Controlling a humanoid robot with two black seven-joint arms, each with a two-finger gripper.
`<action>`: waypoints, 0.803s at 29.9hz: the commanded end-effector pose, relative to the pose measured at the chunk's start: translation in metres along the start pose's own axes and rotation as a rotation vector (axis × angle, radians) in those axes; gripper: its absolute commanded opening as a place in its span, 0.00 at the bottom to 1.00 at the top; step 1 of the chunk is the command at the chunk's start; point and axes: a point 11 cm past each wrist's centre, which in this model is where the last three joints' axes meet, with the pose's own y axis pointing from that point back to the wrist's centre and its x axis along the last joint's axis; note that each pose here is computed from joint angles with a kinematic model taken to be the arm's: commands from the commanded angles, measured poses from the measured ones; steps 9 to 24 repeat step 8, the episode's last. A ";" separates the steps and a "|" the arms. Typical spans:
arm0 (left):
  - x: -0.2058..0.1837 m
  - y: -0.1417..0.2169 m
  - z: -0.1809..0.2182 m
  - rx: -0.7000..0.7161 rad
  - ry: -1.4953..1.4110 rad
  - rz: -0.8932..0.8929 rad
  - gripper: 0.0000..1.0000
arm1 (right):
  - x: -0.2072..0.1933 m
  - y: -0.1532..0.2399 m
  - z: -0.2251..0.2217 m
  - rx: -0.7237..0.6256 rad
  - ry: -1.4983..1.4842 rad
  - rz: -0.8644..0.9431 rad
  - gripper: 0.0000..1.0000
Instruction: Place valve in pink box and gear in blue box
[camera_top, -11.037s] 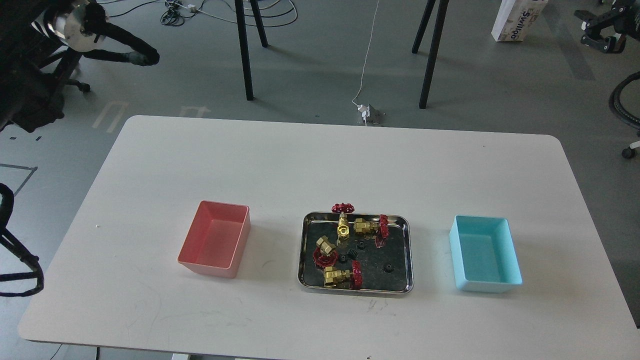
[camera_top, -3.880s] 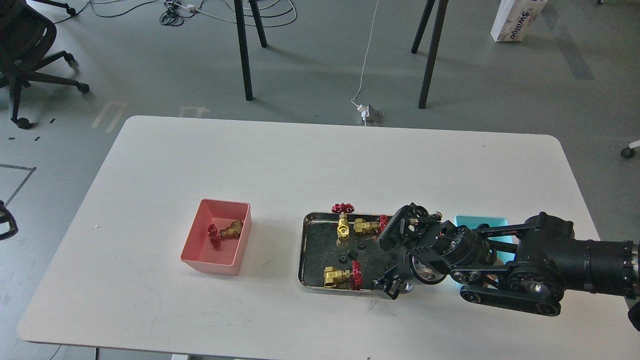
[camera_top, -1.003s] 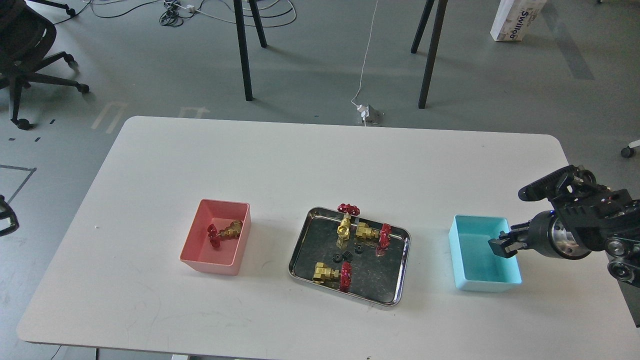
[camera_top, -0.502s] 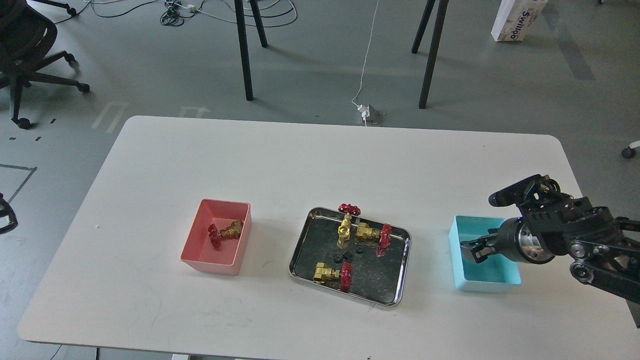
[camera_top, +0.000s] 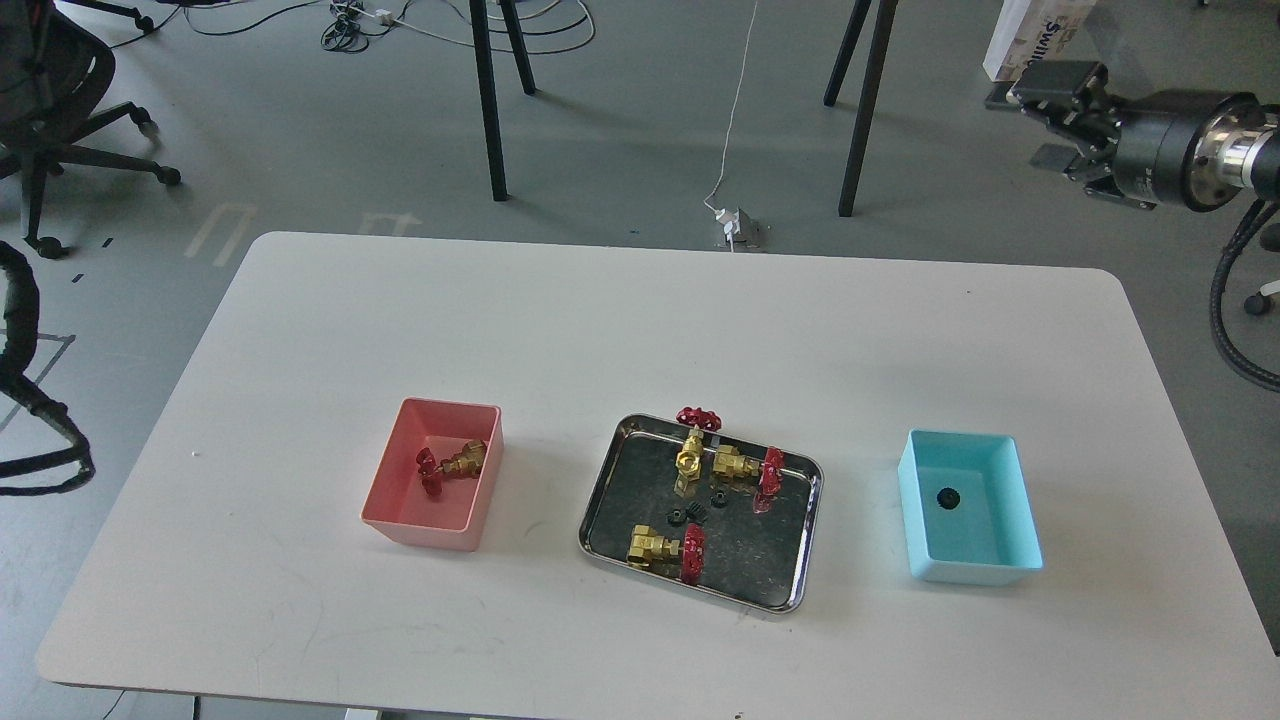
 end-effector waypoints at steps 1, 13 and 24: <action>-0.041 0.000 -0.022 0.042 -0.017 -0.078 0.95 | 0.029 -0.027 -0.004 0.014 -0.247 0.249 0.96; -0.102 0.004 -0.046 0.079 -0.041 -0.177 0.95 | 0.036 -0.051 0.011 -0.062 -0.414 0.443 0.97; -0.102 0.004 -0.046 0.079 -0.041 -0.177 0.95 | 0.036 -0.051 0.011 -0.062 -0.414 0.443 0.97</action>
